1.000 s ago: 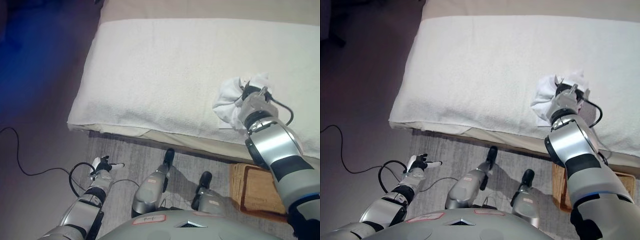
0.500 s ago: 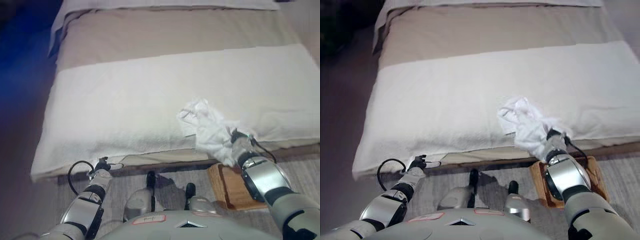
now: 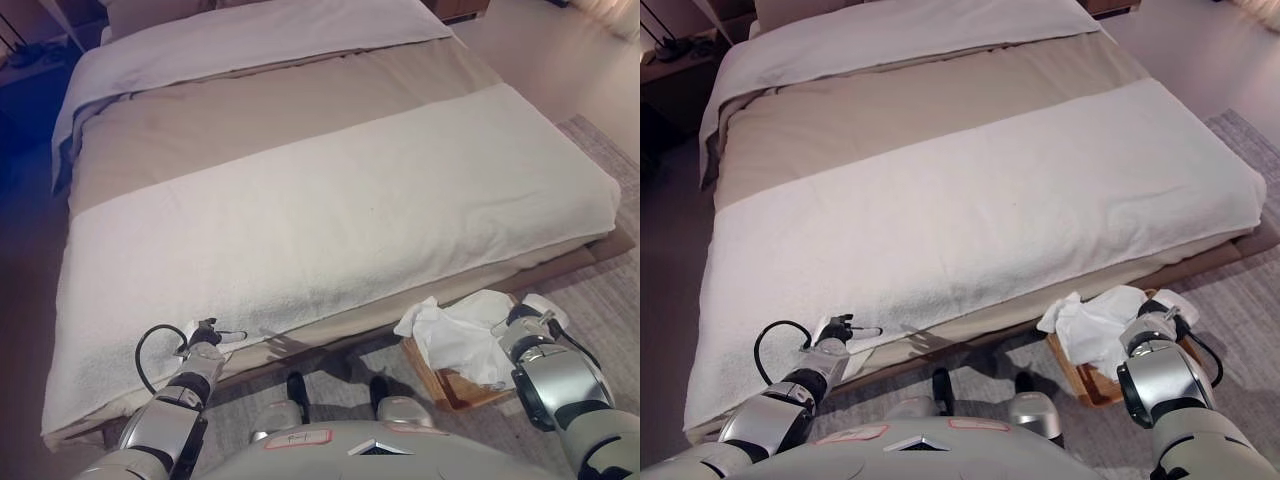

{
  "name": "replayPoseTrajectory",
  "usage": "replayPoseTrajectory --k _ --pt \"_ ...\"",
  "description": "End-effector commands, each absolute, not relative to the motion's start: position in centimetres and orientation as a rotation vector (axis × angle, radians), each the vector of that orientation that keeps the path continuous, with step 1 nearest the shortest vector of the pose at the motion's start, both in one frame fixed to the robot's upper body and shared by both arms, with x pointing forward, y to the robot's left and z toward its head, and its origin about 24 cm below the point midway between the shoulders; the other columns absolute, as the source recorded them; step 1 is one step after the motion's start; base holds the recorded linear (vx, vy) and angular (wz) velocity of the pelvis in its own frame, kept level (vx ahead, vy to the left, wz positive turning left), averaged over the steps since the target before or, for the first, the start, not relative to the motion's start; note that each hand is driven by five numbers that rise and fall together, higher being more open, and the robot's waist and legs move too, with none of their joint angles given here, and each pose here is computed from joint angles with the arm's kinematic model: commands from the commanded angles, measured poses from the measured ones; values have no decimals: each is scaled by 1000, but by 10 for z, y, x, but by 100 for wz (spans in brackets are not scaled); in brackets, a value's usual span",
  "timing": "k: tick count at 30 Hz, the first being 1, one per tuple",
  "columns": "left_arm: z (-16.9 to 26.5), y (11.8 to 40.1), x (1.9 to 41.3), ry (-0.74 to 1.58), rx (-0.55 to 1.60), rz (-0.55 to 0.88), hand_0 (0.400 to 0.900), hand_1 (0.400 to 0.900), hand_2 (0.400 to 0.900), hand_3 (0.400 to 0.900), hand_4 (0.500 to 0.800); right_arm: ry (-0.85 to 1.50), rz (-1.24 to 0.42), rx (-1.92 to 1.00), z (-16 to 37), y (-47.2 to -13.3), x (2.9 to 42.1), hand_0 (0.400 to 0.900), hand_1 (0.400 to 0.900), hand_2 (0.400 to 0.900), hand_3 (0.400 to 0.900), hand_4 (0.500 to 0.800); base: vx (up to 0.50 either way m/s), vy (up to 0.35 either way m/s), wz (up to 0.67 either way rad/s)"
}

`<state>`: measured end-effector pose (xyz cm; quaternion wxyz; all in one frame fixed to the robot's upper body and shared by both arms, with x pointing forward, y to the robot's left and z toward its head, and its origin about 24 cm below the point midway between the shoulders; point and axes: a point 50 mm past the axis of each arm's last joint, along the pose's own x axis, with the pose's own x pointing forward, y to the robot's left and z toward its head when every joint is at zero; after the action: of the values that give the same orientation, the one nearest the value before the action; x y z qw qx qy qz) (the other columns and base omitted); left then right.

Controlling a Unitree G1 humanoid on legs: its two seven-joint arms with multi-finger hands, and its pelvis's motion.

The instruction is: Put the clothes on the bed into the basket.

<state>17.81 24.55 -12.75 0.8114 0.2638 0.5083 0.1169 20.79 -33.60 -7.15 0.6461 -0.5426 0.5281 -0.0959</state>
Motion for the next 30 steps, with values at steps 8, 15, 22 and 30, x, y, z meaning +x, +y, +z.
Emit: replayPoseTrajectory --k 8,15,22,30 --pt "-121 261 183 1084 647 312 900 900 900 900 800 1299 -352 -1316 -64 -370 175 900 900 900 900 800 -7 -8 3" --pt "-124 257 179 1097 641 305 900 900 900 900 800 1299 -336 -1302 -68 -365 173 900 900 900 900 800 -4 -12 6" --pt "-125 249 182 1086 647 287 900 900 900 900 800 1143 -239 -1278 -78 -323 209 900 900 900 900 800 1 -2 8" --pt "-128 238 182 1073 652 247 900 900 900 900 800 912 -65 -1146 -92 -245 242 900 900 900 900 800 4 10 11"
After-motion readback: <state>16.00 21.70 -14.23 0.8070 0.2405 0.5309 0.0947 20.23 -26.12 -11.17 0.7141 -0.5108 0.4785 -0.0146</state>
